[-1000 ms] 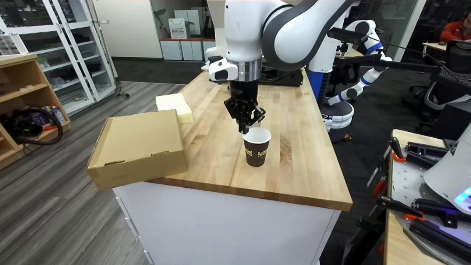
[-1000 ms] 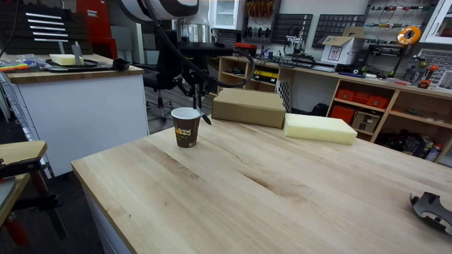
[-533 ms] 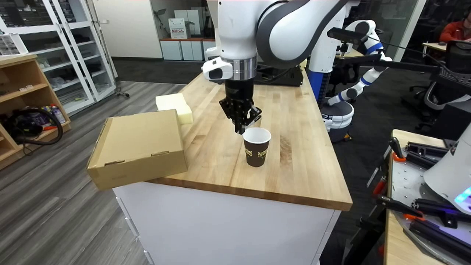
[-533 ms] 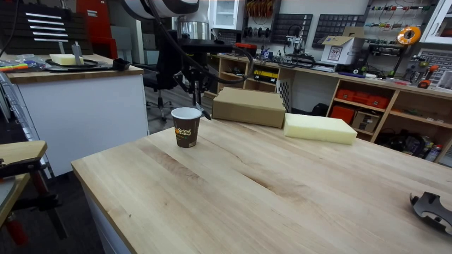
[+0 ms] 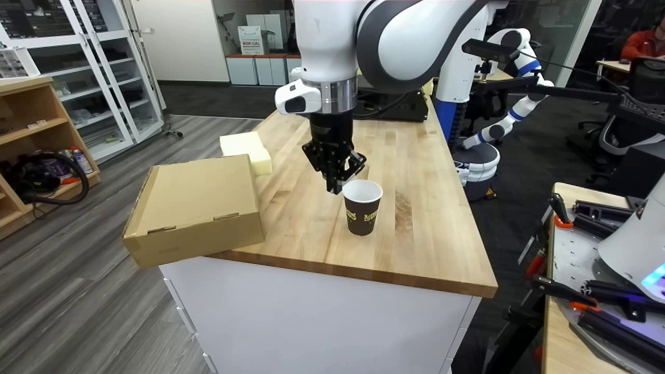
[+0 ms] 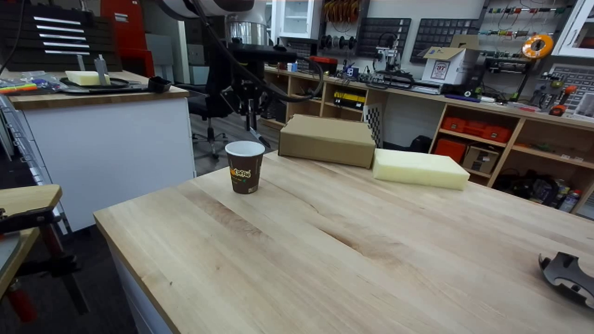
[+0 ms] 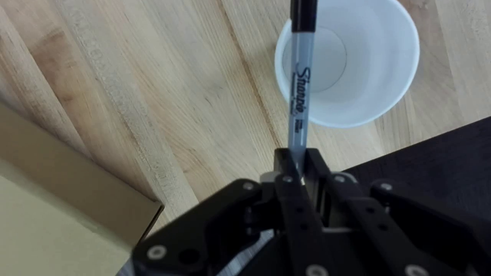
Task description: Put the pen in the cup
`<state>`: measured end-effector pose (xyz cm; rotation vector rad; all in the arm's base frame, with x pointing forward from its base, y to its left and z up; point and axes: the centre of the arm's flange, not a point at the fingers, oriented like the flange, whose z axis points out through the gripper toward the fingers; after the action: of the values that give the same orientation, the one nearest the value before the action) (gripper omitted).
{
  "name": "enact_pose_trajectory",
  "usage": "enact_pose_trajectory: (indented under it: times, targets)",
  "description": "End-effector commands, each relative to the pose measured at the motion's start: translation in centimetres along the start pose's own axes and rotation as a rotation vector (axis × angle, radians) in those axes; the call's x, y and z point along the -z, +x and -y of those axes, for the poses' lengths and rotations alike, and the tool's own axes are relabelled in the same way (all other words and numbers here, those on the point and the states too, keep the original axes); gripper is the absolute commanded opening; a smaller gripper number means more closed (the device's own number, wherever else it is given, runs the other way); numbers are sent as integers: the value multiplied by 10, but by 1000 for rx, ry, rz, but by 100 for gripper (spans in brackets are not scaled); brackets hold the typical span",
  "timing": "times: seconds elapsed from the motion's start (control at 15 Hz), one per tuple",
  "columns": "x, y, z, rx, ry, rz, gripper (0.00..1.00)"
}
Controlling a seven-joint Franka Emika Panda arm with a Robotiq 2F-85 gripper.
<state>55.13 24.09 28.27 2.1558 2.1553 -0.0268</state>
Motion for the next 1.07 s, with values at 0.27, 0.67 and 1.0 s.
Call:
enact_pose_trajectory:
  times: [0.27,0.67,1.0]
  targets:
    - [21,18,8,-3,-86,-34,7]
    - [40,-3,21,-57,-246,-153,7]
    - [53,-40,36,-152,-291,-293,7]
